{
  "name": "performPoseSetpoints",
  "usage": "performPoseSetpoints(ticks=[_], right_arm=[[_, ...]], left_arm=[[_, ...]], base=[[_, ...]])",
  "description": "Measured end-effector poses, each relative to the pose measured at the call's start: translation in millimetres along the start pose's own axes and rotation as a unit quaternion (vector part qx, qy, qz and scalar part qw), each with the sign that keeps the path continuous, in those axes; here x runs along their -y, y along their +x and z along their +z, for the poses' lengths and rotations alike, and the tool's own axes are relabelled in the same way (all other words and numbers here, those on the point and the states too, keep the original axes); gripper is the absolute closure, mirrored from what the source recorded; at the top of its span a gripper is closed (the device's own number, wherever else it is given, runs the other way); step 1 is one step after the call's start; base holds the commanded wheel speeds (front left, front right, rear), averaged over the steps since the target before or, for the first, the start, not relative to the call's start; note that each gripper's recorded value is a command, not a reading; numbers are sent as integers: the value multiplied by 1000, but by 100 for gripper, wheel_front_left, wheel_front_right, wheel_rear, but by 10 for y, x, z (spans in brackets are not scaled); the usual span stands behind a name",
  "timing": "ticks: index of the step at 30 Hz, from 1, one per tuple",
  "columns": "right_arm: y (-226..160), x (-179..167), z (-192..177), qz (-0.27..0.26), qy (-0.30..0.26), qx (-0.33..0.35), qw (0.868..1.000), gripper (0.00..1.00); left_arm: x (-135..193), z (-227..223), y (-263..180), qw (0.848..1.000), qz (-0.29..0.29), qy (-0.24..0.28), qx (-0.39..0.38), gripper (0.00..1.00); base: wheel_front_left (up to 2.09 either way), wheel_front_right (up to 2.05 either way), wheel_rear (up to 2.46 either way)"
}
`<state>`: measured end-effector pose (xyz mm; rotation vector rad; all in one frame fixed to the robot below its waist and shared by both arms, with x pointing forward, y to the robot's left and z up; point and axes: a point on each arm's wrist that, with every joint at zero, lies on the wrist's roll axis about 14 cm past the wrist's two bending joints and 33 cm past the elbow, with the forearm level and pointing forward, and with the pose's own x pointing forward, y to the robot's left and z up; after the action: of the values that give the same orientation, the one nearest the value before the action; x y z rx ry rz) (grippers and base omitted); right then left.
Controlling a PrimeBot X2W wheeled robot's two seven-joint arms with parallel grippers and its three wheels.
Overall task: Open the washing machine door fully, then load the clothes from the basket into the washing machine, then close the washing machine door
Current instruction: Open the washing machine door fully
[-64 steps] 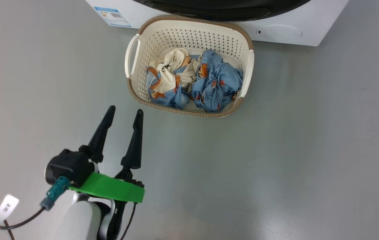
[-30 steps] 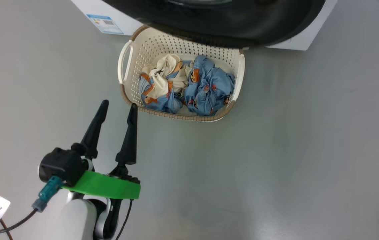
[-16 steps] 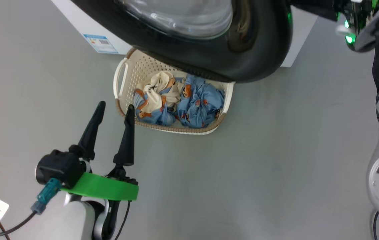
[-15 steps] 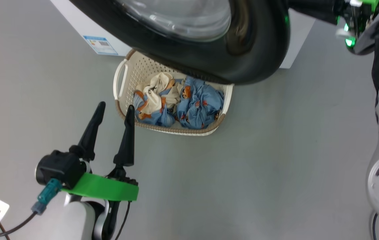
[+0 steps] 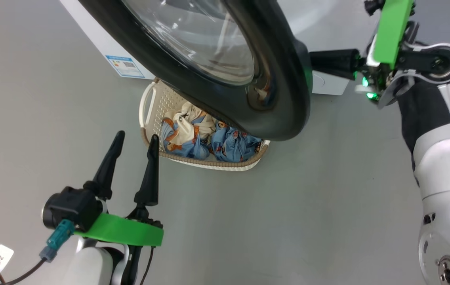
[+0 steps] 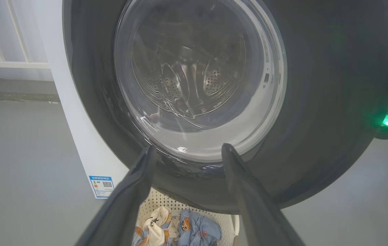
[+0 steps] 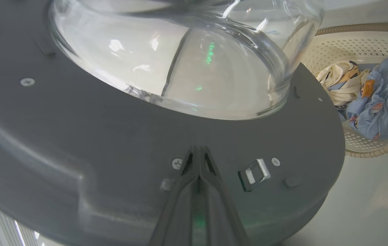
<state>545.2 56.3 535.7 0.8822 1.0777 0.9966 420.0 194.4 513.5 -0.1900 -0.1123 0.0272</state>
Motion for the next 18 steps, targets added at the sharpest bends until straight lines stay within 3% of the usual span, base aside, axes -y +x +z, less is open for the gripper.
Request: performPoseSetpoints(ticks=[18], right_arm=[[357,-155,-608,58,9,-49,997,100]], left_arm=[[14,104,-18,1000,-2,3,13,0]], base=[[0,0,0]])
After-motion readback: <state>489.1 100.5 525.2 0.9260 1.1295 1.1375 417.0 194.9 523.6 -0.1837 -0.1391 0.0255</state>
